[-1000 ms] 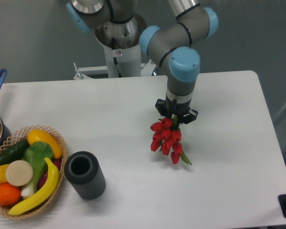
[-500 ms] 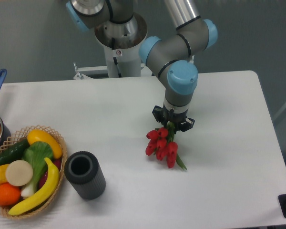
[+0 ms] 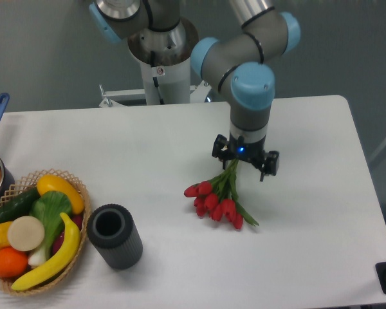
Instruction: Place the flowers on the table
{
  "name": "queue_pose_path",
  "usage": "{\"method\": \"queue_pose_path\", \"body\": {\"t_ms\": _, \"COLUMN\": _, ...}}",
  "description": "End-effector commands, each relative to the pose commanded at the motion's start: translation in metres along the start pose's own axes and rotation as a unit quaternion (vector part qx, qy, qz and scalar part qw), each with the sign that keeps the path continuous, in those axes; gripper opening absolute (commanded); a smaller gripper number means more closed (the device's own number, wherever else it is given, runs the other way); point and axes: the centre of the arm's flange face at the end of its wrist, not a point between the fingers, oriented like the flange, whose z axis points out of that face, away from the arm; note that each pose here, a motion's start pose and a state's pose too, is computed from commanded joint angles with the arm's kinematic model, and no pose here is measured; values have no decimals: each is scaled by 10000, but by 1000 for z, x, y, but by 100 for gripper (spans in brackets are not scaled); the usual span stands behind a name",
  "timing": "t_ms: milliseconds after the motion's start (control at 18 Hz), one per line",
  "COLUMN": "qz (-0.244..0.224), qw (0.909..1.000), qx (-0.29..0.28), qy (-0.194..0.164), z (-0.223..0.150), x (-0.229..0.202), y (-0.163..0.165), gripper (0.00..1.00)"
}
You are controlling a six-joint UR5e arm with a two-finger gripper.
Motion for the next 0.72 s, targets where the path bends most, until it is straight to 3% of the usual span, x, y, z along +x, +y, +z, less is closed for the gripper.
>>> {"method": "queue_pose_path", "body": {"t_ms": 167, "qz": -145, "qw": 9999, "qx": -40, "qy": -42, "z": -32, "x": -38, "y": 8, "gripper": 100}}
{"method": "queue_pose_path", "body": {"t_ms": 333, "qz": 495, "qw": 9985, "qx": -178, "qy": 148, "z": -60, "x": -58, "y": 12, "gripper": 100}}
{"method": "queue_pose_path", "body": {"t_ms": 444, "qz": 795, "qw": 9952, "qx": -336, "qy": 472, "z": -69, "x": -68, "y": 24, "gripper": 100}}
{"method": "queue_pose_path", "body": {"t_ms": 611, "qz": 1005, "qw": 9907, "qx": -387, "qy": 833, "z": -87, "x": -85, "y": 47, "gripper": 100}}
{"method": "queue_pose_path", "body": {"t_ms": 722, "qz": 940, "qw": 9920, "qx": -344, "qy": 770, "z": -104, "x": -94, "y": 56, "gripper": 100}}
